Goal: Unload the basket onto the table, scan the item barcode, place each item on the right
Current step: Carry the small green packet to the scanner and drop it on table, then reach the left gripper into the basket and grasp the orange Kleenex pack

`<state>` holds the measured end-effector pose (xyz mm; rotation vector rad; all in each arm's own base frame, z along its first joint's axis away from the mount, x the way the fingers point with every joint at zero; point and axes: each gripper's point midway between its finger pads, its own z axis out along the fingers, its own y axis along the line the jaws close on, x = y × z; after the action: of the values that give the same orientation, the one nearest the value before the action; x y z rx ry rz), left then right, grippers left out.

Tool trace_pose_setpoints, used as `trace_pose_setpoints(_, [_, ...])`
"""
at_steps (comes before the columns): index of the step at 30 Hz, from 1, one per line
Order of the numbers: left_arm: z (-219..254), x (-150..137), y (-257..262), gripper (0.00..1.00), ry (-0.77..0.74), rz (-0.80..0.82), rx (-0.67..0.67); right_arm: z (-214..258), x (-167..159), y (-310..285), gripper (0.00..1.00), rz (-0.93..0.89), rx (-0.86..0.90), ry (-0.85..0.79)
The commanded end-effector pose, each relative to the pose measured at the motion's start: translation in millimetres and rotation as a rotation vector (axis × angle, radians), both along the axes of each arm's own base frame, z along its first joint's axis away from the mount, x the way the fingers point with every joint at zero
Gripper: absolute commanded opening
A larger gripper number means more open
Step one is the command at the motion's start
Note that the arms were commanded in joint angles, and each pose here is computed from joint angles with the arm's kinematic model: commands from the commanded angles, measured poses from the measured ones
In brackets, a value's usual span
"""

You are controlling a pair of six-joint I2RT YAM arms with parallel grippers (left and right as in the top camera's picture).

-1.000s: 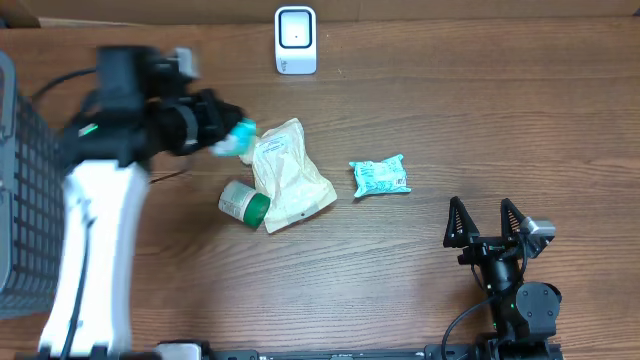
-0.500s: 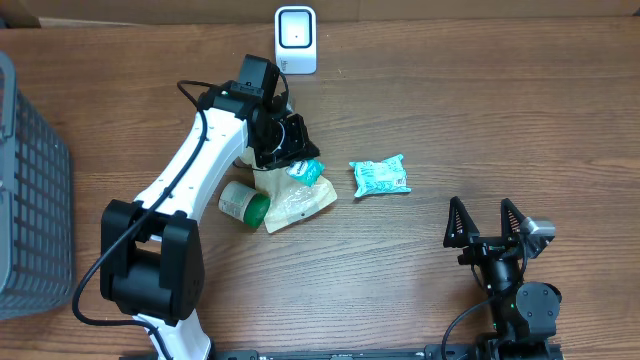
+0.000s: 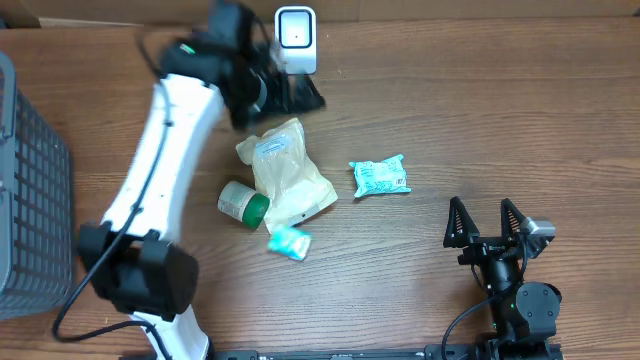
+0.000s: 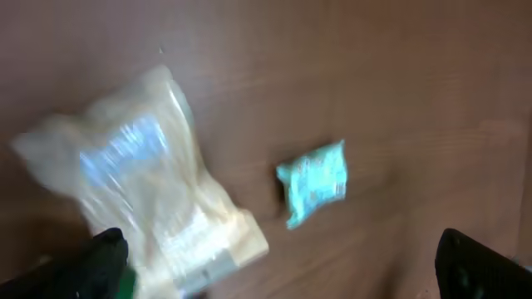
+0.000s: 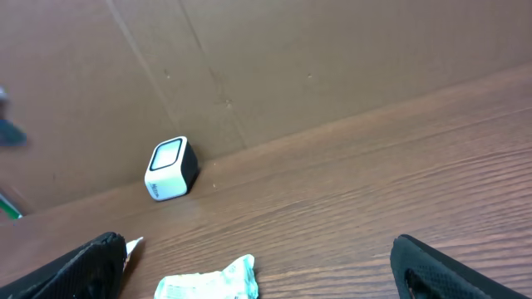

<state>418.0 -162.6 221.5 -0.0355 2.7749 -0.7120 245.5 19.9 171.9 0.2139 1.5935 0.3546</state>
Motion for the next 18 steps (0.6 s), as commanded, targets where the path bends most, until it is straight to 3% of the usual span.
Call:
trace_pose_setpoints(1, [79,21,71,1.00,-0.220,0.088,0.124,-2,0,2,1.00,0.007,-0.003,-0.004])
trace_pose_setpoints(5, [128,15,154,1.00,-0.305,0.272,0.233,-2,0,2,1.00,0.007,-0.003,-0.004])
trace_pose_setpoints(9, [155,-11,252,1.00,-0.307,0.558,0.337,-2,0,2,1.00,0.007,-0.003,-0.004])
trace_pose_setpoints(14, [151,-56,357,1.00,-0.219,0.891,0.400,-2,0,2,1.00,0.007,-0.003,-0.003])
trace_pose_setpoints(18, [139,-82,419,1.00,-0.164,1.056,0.412,-2,0,2,1.00,0.007,-0.003,-0.004])
